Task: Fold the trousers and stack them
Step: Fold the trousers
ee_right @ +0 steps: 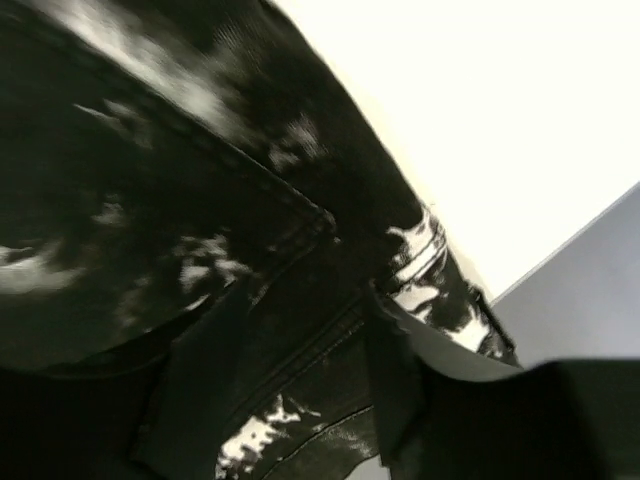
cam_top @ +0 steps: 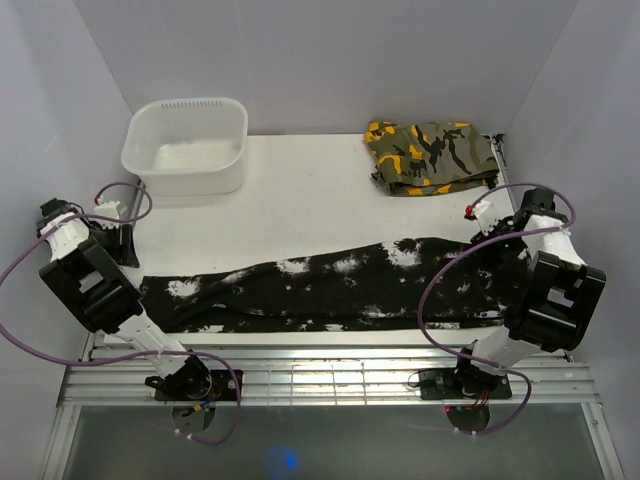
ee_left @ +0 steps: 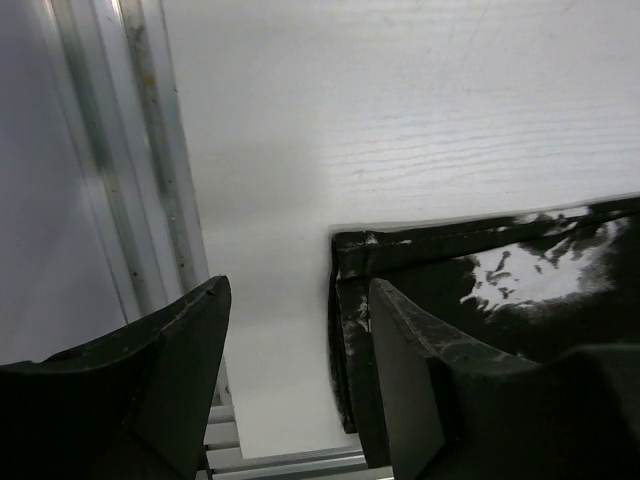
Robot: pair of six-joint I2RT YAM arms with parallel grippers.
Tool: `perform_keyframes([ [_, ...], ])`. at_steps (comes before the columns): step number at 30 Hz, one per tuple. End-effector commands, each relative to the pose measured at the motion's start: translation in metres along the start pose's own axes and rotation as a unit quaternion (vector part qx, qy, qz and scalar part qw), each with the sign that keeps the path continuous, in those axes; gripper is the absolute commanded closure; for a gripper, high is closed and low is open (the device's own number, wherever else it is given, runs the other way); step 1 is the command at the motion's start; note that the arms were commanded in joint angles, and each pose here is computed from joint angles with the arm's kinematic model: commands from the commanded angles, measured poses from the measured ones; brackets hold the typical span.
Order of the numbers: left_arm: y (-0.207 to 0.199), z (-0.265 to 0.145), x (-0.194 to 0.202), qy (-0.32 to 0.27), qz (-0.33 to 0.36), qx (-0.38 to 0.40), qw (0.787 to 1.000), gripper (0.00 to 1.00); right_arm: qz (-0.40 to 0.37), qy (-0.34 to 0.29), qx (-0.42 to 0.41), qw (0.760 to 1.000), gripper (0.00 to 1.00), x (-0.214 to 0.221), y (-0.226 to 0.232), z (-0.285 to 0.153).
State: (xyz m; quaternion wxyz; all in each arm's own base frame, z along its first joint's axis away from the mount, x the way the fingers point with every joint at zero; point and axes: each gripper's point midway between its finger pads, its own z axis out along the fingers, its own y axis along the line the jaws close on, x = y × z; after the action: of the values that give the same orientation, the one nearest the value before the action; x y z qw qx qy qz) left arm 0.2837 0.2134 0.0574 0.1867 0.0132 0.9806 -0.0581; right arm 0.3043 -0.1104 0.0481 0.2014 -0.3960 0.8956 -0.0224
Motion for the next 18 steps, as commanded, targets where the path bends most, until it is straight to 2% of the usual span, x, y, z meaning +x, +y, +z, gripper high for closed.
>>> perform_keyframes([
  [1, -0.013, -0.056, -0.048, -0.091, 0.035, -0.013, 0.995, 0.31, -0.022, -0.093, -0.055, 0.994, 0.43, -0.054, 0.018, -0.044],
  [5, -0.026, -0.069, -0.045, -0.083, 0.032, 0.006, 0.996, 0.3, -0.06, -0.14, -0.089, 0.984, 0.41, -0.093, 0.048, -0.065],
  [8, -0.04, -0.064, -0.028, -0.062, 0.024, 0.033, 0.997, 0.33, -0.111, -0.164, -0.126, 0.972, 0.47, -0.127, 0.099, -0.068],
  [9, -0.048, -0.06, -0.02, -0.053, 0.022, 0.051, 0.997, 0.35, -0.147, -0.181, -0.144, 0.962, 0.49, -0.153, 0.128, -0.066],
  [11, -0.063, -0.059, -0.019, -0.063, 0.018, 0.085, 0.994, 0.35, -0.18, -0.195, -0.156, 0.951, 0.51, -0.171, 0.164, -0.066],
  [12, -0.075, -0.061, -0.015, -0.059, 0.021, 0.112, 0.992, 0.35, -0.212, -0.203, -0.182, 0.938, 0.52, -0.188, 0.203, -0.067],
  [13, -0.086, -0.062, -0.016, -0.07, 0.021, 0.137, 0.988, 0.34, -0.233, -0.218, -0.17, 0.932, 0.53, -0.204, 0.214, -0.066],
  [14, -0.092, -0.062, -0.011, -0.063, 0.016, 0.151, 0.986, 0.34, -0.274, -0.222, -0.194, 0.916, 0.54, -0.211, 0.252, -0.066],
  [16, -0.098, -0.059, -0.003, -0.055, 0.015, 0.16, 0.985, 0.34, -0.29, -0.222, -0.19, 0.911, 0.56, -0.225, 0.277, -0.056],
  [18, -0.09, -0.055, 0.001, -0.049, 0.016, 0.133, 0.99, 0.35, -0.315, -0.213, -0.2, 0.903, 0.58, -0.229, 0.311, -0.049],
])
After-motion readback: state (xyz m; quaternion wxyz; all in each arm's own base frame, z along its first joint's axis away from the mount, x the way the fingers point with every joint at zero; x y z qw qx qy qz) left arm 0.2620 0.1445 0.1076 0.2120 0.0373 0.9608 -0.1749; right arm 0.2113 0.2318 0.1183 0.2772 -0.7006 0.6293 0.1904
